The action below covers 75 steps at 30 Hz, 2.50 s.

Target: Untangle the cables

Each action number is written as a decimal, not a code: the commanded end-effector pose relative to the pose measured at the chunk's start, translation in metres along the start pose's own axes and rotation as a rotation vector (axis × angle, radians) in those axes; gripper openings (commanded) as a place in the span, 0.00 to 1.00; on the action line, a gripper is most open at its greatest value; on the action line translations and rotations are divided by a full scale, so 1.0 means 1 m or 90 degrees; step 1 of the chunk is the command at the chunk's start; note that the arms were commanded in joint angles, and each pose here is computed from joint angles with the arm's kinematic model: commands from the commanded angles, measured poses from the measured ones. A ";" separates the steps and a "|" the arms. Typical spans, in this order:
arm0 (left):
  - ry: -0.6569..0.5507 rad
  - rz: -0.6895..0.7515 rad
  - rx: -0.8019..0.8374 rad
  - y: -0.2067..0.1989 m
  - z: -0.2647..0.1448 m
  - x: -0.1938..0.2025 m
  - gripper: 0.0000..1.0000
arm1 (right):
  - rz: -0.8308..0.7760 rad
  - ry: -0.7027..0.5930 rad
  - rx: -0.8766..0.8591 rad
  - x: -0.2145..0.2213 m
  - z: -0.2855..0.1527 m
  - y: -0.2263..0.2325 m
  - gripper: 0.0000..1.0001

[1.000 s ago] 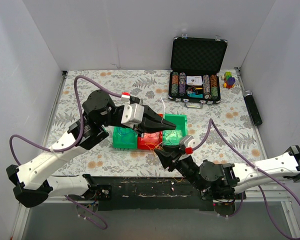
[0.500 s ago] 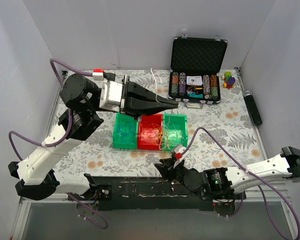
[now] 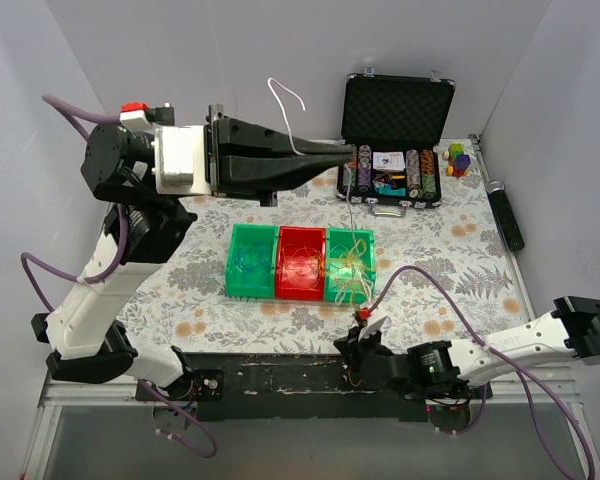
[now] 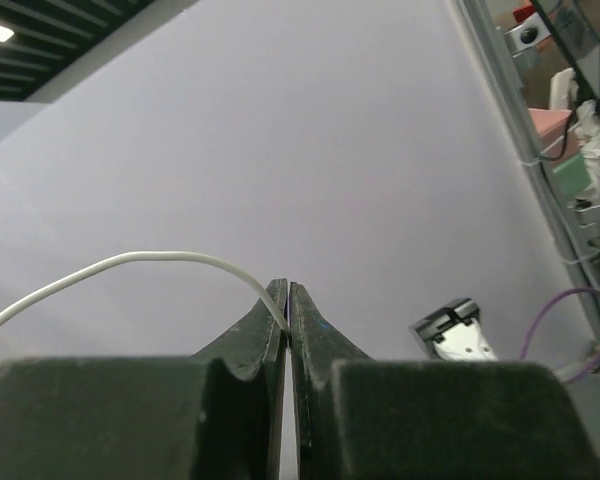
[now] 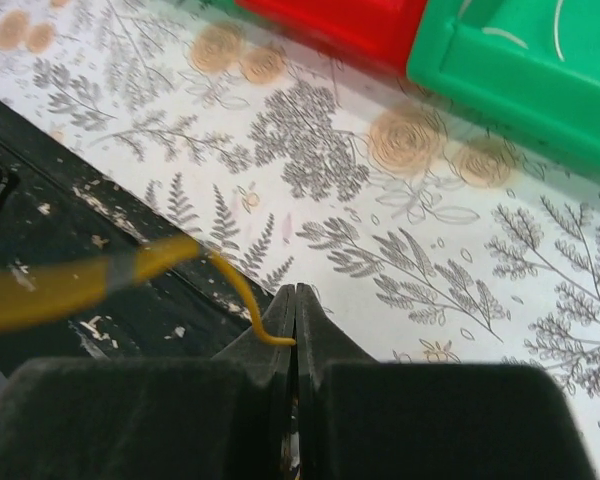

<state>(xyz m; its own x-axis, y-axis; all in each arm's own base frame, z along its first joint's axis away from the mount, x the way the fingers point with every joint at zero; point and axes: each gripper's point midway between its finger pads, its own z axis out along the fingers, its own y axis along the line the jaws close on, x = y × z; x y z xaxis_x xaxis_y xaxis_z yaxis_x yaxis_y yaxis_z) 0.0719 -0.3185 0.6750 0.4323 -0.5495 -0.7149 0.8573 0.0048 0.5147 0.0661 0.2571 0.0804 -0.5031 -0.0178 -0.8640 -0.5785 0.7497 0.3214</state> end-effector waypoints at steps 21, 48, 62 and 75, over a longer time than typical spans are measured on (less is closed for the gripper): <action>0.076 0.174 -0.123 0.011 -0.043 0.053 0.00 | -0.036 -0.031 0.008 -0.065 -0.033 0.021 0.75; 0.113 0.084 -0.068 -0.025 -0.058 0.089 0.00 | -0.036 -0.305 -0.132 -0.206 -0.088 0.079 0.88; 0.081 0.074 -0.067 -0.022 -0.051 0.071 0.00 | -0.030 -0.301 -0.144 -0.209 -0.056 0.094 0.70; 0.072 0.083 -0.067 -0.024 -0.052 0.065 0.00 | -0.013 -0.300 -0.131 -0.210 -0.052 0.087 0.01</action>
<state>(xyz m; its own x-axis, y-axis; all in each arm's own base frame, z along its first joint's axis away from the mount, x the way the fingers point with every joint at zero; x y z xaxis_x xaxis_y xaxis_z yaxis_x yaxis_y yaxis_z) 0.1064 -0.3246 0.5723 0.5492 -0.3985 -0.7345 0.8283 0.1430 0.5418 0.0834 0.2963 0.2900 -0.1590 0.2291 -0.9603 -0.7470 0.6081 0.2688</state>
